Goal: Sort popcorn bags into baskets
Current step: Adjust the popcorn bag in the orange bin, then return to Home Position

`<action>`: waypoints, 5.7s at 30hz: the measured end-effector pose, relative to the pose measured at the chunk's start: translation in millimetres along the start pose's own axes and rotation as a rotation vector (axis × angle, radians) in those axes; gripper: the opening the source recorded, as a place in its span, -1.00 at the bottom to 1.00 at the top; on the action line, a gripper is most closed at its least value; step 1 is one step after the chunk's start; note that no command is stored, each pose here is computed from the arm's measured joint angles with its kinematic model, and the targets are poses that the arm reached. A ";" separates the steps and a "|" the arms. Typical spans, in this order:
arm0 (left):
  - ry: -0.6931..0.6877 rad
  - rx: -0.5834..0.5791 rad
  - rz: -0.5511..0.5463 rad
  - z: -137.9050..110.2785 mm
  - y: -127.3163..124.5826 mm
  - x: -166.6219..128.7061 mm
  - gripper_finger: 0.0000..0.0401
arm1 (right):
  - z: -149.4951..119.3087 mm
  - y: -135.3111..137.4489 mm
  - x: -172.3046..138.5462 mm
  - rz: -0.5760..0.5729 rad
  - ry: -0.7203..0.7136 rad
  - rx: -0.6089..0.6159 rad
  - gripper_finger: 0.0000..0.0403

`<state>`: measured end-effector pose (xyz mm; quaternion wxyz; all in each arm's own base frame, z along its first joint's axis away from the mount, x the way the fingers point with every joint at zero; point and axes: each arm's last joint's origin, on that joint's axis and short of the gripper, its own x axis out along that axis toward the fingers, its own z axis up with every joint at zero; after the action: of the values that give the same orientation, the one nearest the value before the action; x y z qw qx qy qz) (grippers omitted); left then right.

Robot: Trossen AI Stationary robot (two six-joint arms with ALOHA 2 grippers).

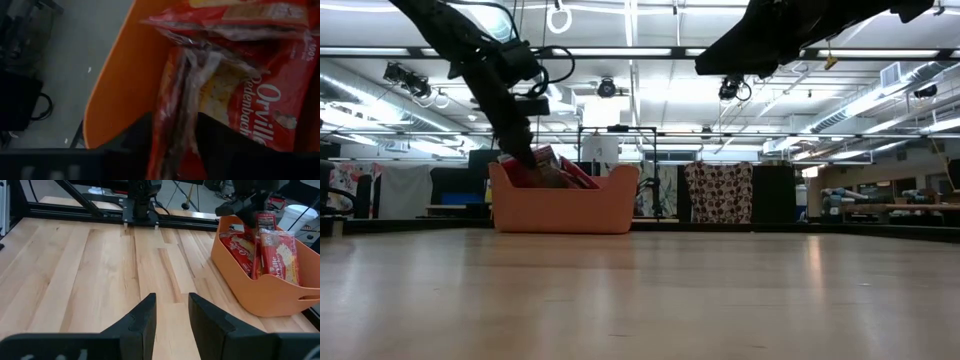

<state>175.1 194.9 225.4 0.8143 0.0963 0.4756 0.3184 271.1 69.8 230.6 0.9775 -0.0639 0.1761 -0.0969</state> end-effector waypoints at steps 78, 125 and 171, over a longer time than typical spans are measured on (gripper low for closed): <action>-0.376 0.016 -0.464 19.1 -35.5 -73.7 -0.63 | -66.4 -26.0 -37.6 0.078 -0.119 0.211 -0.42; -0.679 -0.664 -0.635 -88.5 -91.2 -80.2 -0.89 | -90.0 -67.9 -119.5 0.088 -0.478 0.323 -0.44; -1.148 -0.512 -0.925 -114.5 -127.7 -117.1 -0.89 | -86.2 -100.2 -156.9 -0.047 -0.904 0.488 -0.44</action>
<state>93.5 7.3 189.7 0.9799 -0.1531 -0.1167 -0.0532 79.4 -2.3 218.4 0.9400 0.1265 -0.2932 -0.1198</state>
